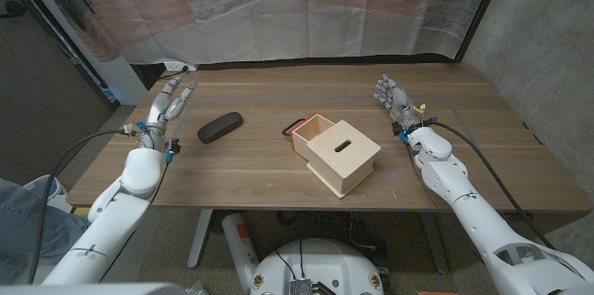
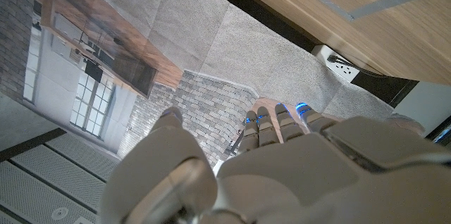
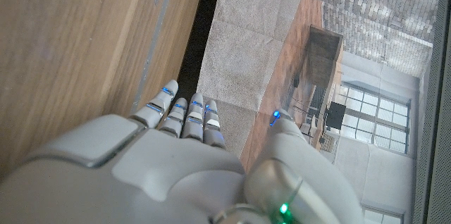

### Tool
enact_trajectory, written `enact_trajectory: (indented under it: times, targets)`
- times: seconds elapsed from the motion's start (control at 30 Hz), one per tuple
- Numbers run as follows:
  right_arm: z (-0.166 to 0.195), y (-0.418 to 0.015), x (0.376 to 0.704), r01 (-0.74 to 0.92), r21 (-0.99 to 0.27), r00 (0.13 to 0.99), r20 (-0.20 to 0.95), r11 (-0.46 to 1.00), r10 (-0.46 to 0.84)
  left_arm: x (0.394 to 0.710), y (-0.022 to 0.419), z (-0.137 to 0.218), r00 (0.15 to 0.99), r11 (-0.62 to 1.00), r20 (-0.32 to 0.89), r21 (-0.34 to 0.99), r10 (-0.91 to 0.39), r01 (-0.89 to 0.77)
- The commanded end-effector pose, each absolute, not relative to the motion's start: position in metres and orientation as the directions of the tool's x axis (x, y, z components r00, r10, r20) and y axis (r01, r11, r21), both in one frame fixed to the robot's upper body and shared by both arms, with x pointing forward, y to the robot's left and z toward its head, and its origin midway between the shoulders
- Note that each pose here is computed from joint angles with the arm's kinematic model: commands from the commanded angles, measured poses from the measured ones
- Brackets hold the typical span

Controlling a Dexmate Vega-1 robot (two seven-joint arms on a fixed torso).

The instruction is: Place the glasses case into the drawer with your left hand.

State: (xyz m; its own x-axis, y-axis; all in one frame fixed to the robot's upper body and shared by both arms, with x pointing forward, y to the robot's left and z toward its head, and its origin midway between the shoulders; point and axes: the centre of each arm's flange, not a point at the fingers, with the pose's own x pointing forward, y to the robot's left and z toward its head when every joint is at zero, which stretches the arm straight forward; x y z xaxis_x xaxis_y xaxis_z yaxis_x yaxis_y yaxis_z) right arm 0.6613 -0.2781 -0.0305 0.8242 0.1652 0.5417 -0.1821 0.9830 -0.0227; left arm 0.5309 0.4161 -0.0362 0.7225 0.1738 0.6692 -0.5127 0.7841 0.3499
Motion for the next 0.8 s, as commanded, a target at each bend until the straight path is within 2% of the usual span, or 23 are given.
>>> enact_trajectory:
  times: [0.03, 0.8]
  targets:
    - [-0.0338, -0.28, 0.6609, -0.18, -0.018, 0.827, 0.538, 0.983, 0.162, 0.5285, 0.412, -0.0315, 0.728, 0.721, 0.66, 0.413, 0.184, -0.556]
    - [-0.031, -0.2787, 0.6621, -0.18, -0.016, 0.822, 0.546, 0.984, 0.159, 0.5194, 0.4128, -0.0265, 0.737, 0.639, 0.647, 0.486, 0.196, -0.596]
